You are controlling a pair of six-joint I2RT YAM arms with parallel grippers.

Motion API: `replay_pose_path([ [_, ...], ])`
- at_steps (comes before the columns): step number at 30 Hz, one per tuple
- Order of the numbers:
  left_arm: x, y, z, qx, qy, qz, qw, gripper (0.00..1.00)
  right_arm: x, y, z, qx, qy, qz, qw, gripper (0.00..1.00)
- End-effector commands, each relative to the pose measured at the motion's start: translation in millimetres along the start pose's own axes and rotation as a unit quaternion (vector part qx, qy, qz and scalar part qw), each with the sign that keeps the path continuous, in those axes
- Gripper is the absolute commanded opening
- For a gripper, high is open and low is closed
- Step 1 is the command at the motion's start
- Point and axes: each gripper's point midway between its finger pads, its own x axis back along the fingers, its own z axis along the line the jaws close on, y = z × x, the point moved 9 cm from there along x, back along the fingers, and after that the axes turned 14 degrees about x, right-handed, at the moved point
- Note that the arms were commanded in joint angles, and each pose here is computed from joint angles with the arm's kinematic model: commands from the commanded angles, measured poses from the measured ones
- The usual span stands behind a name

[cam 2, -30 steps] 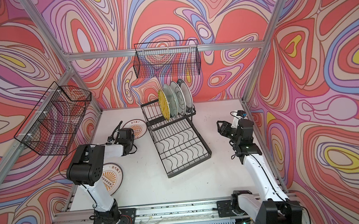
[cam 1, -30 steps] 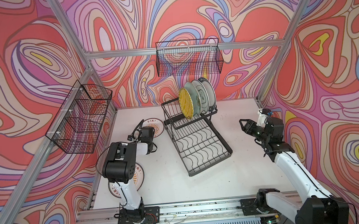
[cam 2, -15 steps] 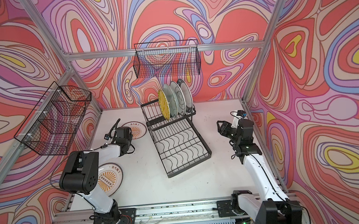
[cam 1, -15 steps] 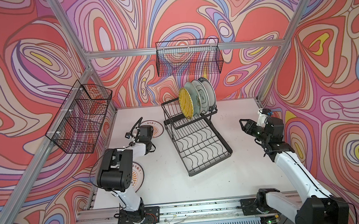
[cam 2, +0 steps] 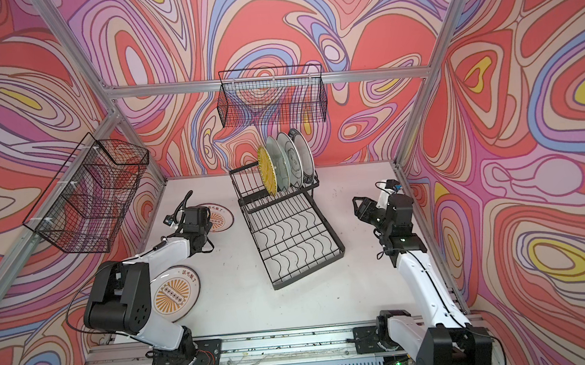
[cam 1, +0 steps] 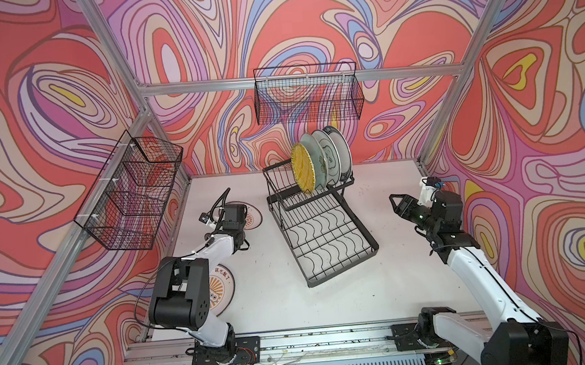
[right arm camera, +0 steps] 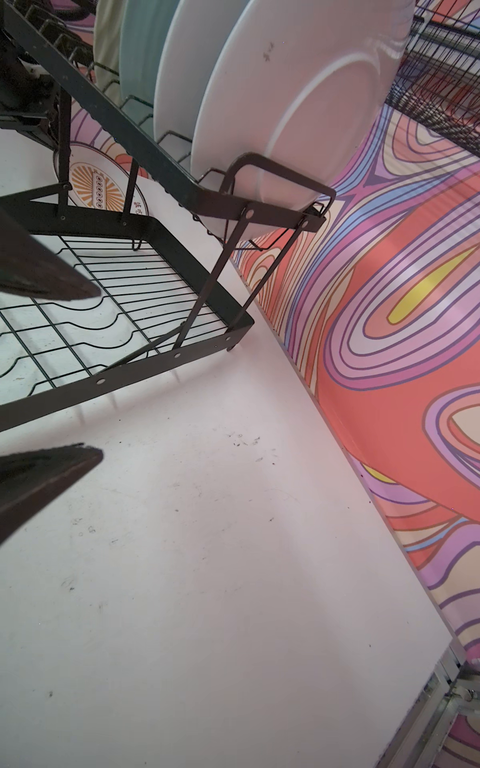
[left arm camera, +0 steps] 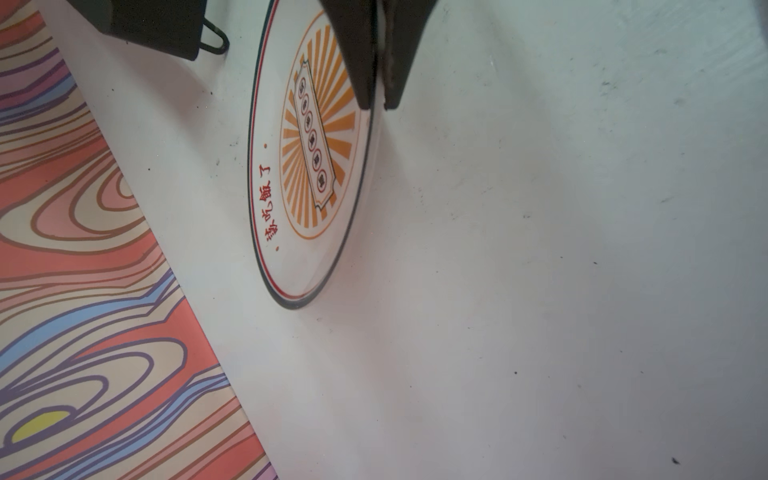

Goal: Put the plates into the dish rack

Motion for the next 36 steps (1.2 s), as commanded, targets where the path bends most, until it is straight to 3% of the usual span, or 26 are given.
replay_pose_path([
  [1, 8.7, 2.4, 21.1, -0.070, 0.051, -0.002, 0.996, 0.00, 1.7, 3.1, 0.2, 0.002, 0.005, -0.009, 1.000, 0.57],
  [21, 48.4, 19.9, 9.8, -0.155, 0.033, 0.009, 0.987, 0.00, 2.3, 2.3, 0.9, 0.000, 0.009, -0.009, 1.000, 0.55],
  [36, 81.5, 26.0, 16.0, -0.157, -0.001, 0.020, 0.987, 0.00, 4.0, 4.0, 2.7, 0.000, 0.015, -0.011, 1.000, 0.55],
])
